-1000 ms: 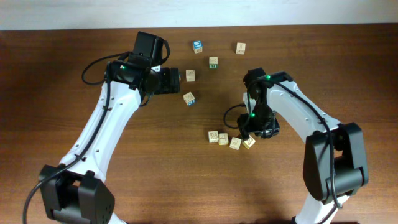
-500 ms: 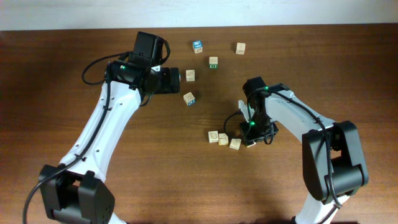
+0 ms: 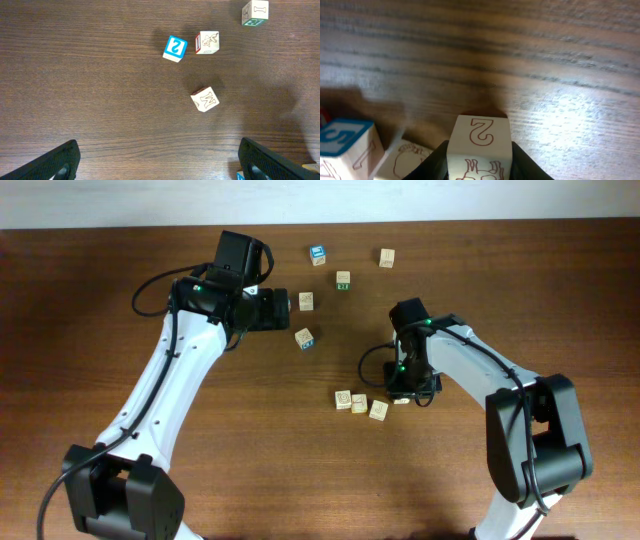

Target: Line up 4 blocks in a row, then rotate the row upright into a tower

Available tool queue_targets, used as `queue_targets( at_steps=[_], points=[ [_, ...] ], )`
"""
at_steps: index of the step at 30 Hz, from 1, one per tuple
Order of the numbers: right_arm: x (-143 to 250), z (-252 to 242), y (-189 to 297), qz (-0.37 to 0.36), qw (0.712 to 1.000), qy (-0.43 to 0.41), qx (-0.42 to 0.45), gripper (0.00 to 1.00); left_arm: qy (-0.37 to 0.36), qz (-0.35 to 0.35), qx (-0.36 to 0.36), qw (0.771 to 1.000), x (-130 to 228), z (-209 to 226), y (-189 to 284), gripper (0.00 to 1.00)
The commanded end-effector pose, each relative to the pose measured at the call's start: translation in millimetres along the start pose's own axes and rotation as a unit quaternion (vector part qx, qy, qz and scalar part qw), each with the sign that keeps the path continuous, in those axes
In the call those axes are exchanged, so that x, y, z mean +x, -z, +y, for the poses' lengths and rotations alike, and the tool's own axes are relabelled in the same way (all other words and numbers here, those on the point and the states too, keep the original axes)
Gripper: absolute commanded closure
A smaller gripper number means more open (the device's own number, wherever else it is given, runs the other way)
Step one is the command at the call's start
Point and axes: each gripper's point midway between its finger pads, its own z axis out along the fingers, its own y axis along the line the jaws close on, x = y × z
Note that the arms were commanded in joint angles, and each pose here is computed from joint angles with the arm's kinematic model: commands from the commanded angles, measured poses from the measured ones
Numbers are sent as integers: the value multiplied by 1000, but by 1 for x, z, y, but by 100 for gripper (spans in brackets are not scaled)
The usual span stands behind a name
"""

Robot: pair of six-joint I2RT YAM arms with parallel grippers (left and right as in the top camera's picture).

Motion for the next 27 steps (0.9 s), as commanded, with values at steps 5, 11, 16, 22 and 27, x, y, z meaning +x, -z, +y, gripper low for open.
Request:
queue_targets(
  at_steps=[5,11,16,22,27],
  points=[
    [-6,-6,5,-13,999,-26,20,51,5,-3,-6,1000,-2,0,-1,1],
    [-16,0,50,-7,999,-28,22,46,5,-3,-6,1000,-2,0,-1,1],
    [-28,8,88,-22,999,-30,14,45,5,-1,-6,1000,-1,0,-1,1],
    [-35,14,166,-93,994,-59,1,46,3,-2,-12,1000,-2,2,-1,1],
    [-16,-17,205,-155,974,-137,95,46,3,-8,-24,1000,-4,6,-1,1]
  ],
)
